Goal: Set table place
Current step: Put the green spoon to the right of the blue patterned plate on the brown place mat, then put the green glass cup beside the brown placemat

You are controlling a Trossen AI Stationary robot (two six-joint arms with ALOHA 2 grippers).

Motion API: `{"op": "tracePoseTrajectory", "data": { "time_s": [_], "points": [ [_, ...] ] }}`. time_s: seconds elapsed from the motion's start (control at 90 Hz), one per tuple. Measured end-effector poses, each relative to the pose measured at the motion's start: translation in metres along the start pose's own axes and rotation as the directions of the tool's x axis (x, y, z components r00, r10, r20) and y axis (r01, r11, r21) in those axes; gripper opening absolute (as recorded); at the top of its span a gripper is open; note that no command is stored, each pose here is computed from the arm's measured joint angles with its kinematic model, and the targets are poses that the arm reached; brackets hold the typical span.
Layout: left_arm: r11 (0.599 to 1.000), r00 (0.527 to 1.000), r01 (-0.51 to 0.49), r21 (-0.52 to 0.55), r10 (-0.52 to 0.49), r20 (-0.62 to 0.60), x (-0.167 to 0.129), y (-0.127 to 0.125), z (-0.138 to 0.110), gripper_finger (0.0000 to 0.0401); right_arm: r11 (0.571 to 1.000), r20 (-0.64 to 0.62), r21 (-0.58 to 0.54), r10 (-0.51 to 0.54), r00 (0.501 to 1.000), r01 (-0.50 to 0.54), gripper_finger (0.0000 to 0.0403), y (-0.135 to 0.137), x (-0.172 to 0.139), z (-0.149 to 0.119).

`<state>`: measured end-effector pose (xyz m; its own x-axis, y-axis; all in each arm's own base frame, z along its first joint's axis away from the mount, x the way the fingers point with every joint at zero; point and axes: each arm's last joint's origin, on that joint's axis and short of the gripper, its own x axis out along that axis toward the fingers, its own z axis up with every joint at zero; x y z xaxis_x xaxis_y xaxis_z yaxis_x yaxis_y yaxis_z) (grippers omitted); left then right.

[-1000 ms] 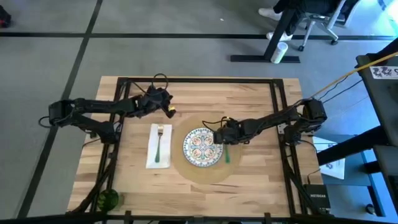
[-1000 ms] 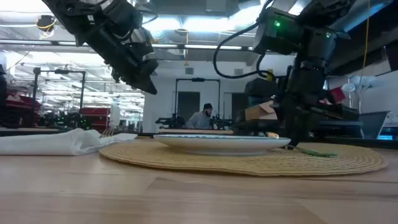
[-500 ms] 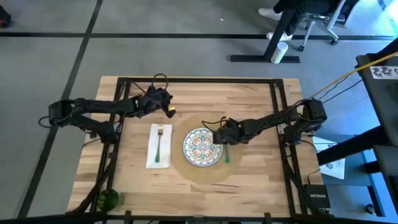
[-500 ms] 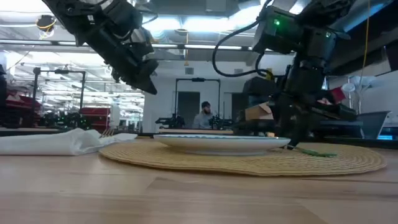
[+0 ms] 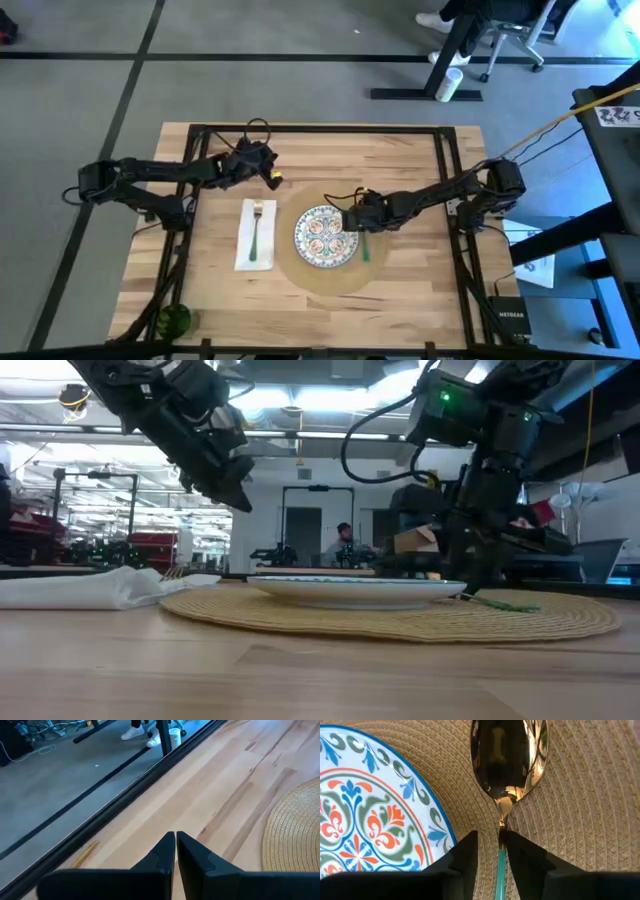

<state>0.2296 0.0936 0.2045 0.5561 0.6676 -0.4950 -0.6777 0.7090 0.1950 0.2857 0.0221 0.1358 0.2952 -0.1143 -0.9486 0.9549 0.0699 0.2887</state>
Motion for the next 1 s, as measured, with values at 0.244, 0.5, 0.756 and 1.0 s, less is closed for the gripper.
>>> {"op": "tracePoseTrajectory", "data": {
  "time_s": [0.244,0.5,0.756,1.0],
  "points": [
    [0.999,0.999,0.031,0.037,-0.031,0.007,-0.004,-0.008,0.000,0.0001,1.000,0.053,-0.015,0.025,0.998,-0.024,0.0092,0.000,-0.010,0.003],
    [0.997,0.999,0.052,0.065,-0.053,0.002,-0.008,-0.015,-0.002,0.0001,0.996,0.157,-0.080,0.059,0.986,-0.047,0.0092,-0.001,-0.028,0.009],
    [0.986,0.999,0.017,0.167,-0.011,-0.040,-0.014,-0.021,-0.008,0.0001,0.974,0.288,-0.215,0.137,0.948,-0.075,0.0092,0.003,-0.042,0.014],
    [0.991,0.999,-0.010,0.133,0.016,-0.045,-0.029,-0.014,-0.007,0.0001,0.848,0.340,-0.501,0.376,0.862,-0.173,0.0092,0.028,-0.051,0.026]
  ]
}}
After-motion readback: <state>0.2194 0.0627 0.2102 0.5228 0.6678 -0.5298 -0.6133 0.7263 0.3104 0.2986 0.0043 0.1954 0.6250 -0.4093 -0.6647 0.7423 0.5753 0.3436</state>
